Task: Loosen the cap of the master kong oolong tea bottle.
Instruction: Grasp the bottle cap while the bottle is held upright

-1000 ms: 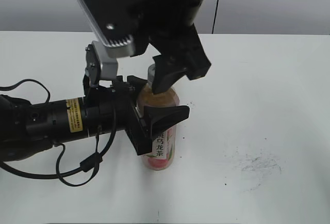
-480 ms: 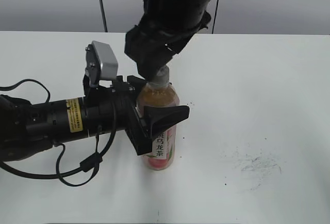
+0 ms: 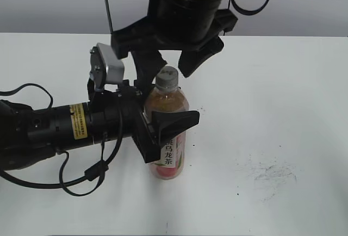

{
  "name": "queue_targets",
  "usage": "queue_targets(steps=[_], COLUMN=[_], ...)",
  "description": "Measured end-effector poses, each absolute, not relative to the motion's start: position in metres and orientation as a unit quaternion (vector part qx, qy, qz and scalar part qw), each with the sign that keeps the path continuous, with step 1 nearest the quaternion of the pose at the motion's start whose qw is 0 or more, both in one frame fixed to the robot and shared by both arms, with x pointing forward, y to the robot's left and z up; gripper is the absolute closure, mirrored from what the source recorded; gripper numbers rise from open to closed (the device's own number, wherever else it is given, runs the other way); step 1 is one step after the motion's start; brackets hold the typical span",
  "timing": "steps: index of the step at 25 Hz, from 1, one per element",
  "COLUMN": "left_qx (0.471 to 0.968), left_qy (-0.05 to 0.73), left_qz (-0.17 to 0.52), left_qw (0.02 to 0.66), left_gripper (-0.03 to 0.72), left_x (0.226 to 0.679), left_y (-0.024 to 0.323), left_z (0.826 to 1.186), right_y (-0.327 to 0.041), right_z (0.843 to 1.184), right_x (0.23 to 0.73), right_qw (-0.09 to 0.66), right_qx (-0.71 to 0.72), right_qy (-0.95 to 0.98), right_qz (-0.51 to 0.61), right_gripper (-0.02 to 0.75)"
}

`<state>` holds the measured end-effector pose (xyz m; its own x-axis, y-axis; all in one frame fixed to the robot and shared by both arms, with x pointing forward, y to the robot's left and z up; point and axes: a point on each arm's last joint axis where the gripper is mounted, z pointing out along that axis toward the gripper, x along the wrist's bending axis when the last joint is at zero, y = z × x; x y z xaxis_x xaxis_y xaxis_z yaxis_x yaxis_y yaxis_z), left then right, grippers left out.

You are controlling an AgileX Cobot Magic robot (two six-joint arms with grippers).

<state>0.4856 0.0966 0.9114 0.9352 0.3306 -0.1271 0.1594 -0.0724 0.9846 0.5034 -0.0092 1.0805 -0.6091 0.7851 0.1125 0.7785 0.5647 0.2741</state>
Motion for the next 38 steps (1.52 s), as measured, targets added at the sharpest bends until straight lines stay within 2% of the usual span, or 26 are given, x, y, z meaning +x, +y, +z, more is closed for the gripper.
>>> queue_targets(steps=[3,8,9,16,25,38], left_qx=[0.729,0.729,0.729,0.729,0.73,0.73], left_qy=[0.168,0.169,0.169,0.169,0.168,0.166], left_qz=[0.065,0.065,0.064,0.064,0.065,0.065], left_qw=[0.66,0.66,0.66,0.66,0.66,0.659], left_gripper=[0.243,0.243,0.243,0.243,0.243,0.243], left_x=[0.4857,0.4857,0.4857,0.4857,0.4856,0.4854], left_y=[0.0966,0.0966,0.0966,0.0966,0.0965,0.0965], left_z=[0.9113,0.9113,0.9113,0.9113,0.9113,0.9112], right_y=[-0.009,-0.0096,-0.0096,-0.0097,-0.0096,-0.0092], right_z=[1.0805,1.0804,1.0804,1.0804,1.0804,1.0805], right_x=[0.5031,0.5035,0.5036,0.5036,0.5037,0.5034], right_qw=[0.008,0.013,0.015,0.04,0.089,0.137], right_qx=[0.449,0.44,0.433,0.277,-0.084,-0.576], right_qy=[0.881,0.886,0.889,0.949,0.985,0.803], right_qz=[0.15,0.148,0.148,0.143,0.119,0.062], right_gripper=[0.265,0.454,0.468,0.468,0.468,0.468])
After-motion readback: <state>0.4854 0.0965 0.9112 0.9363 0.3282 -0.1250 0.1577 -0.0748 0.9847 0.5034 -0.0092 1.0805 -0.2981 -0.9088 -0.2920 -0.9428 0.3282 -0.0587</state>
